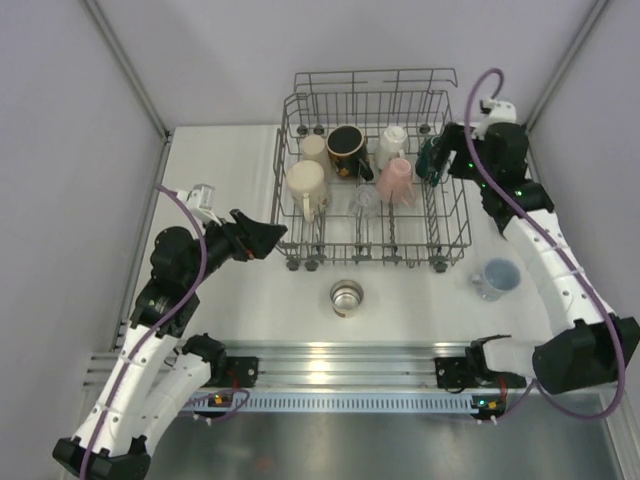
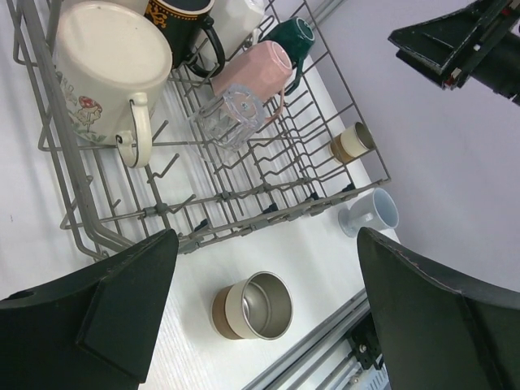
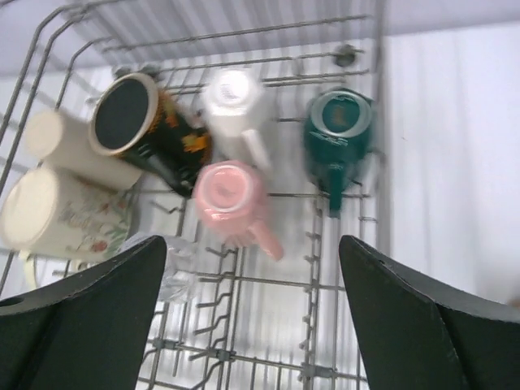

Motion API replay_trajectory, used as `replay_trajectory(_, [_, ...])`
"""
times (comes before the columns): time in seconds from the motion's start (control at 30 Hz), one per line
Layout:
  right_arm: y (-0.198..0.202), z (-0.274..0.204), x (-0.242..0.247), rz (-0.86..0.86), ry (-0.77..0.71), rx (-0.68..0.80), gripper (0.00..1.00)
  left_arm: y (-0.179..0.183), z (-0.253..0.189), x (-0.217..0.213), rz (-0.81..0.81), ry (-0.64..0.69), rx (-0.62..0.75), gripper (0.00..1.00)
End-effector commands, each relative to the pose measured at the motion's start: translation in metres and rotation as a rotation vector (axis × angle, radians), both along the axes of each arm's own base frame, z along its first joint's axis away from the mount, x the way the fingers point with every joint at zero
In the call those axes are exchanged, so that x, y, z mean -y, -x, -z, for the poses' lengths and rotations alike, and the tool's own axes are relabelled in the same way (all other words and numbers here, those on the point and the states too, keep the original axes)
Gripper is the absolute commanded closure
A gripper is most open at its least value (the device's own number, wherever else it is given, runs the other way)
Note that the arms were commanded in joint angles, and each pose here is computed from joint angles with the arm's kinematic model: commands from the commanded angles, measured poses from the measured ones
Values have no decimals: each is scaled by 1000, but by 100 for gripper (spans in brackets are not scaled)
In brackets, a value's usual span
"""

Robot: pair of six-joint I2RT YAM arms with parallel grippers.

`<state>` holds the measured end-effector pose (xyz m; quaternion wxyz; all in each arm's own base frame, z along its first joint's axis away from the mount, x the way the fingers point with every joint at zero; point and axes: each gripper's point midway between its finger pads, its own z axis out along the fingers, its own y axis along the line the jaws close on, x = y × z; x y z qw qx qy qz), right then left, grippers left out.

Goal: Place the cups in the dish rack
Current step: Place the cup upside down on the dish rack, then grab a cup with the right arm

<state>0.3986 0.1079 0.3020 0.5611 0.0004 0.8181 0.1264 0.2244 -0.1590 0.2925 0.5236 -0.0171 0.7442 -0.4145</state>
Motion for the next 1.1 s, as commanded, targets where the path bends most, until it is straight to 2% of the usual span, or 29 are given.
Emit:
replay_trajectory(0.0, [15,26,58,247,-184,-72,13,7,-20,2,30,7,63,3])
replay_trajectory(0.03, [17,28,69,301,-227,-70,14,7,-18,3,35,5,55,3])
replay_trajectory(0.07, [24,29,93,441,-305,-71,15,6,-17,3,35,4,51,3])
replay_trajectory(0.17, [47,55,125,695,-367,-163,18,5,-14,4,41,-6,38,3])
replay_trajectory(0.23, [57,56,152,850,-375,-171,21,6,-14,4,43,-5,36,3])
replay_trajectory(0.4, [96,78,167,1075,-407,-270,28,9,-15,4,44,-5,36,4])
replay_trajectory(0.6, [125,108,179,1219,-423,-301,28,13,-16,0,31,-8,34,4])
replay_trajectory(1.07, [134,196,173,1252,-317,-563,32,22,-19,-6,14,-10,34,4])
